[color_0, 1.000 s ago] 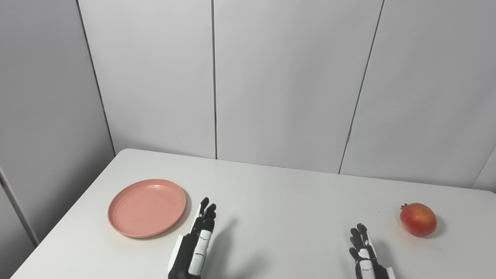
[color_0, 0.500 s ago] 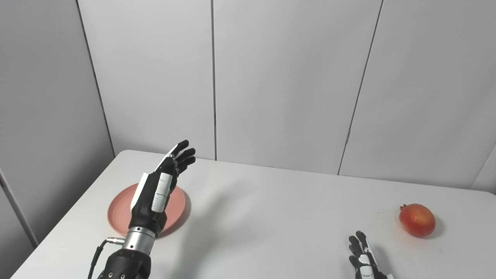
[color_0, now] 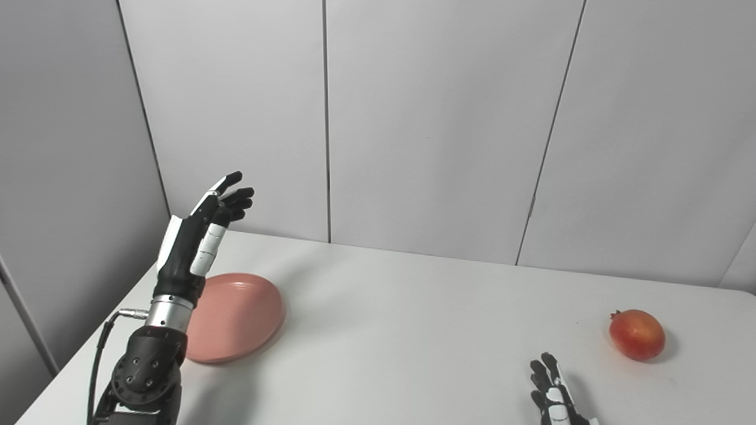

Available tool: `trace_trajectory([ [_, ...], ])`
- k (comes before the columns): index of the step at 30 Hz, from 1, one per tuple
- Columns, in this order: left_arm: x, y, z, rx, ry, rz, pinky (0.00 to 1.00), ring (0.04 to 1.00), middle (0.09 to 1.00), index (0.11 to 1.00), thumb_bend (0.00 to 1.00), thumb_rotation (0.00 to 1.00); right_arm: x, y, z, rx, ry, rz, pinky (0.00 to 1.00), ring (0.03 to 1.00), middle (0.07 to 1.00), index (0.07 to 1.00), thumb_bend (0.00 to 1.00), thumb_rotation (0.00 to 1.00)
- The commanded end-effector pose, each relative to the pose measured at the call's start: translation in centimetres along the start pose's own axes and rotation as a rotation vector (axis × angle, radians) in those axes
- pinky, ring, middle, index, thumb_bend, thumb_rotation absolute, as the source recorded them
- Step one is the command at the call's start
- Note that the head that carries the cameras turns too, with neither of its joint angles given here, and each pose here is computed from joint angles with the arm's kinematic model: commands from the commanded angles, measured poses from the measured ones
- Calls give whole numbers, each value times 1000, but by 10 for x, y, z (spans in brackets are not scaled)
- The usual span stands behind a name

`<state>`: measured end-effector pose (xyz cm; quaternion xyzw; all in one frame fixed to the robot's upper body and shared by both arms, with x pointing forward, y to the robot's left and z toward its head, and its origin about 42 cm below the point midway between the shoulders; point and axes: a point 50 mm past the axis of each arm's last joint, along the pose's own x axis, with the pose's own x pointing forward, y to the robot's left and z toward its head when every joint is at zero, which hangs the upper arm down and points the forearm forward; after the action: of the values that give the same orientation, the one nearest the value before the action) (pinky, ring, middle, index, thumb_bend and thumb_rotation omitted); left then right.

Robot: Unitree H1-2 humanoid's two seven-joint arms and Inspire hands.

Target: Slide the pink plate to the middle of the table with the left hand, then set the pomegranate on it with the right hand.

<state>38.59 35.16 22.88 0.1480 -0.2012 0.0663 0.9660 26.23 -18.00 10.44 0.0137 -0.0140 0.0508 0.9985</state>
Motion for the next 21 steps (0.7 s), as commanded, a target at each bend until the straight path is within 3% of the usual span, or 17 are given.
trace_trajectory([
  [1, 24, 24, 18, 19, -98, 16, 789, 800, 813, 881, 1000, 1000, -21, -7, -26, -6, 116, -8, 1000, 984, 955, 981, 752, 1000],
  [4, 29, 39, 11, 7, -61, 25, 775, 803, 814, 895, 1000, 1000, -22, -7, -26, -2, 117, -8, 1000, 986, 955, 983, 749, 1000],
  [6, 30, 49, 3, -50, -19, 31, 843, 851, 851, 922, 1000, 1000, -22, -7, -26, 2, 120, -11, 1000, 983, 949, 981, 753, 1000],
  [10, 30, 59, -13, -157, 37, 42, 858, 878, 870, 947, 1000, 1000, -23, -9, -26, -3, 122, -11, 1000, 982, 947, 982, 758, 1000],
  [21, 24, 79, -59, -222, 142, 58, 909, 878, 872, 946, 1000, 1000, -24, -10, -25, -18, 122, -11, 1000, 974, 940, 983, 749, 1000],
])
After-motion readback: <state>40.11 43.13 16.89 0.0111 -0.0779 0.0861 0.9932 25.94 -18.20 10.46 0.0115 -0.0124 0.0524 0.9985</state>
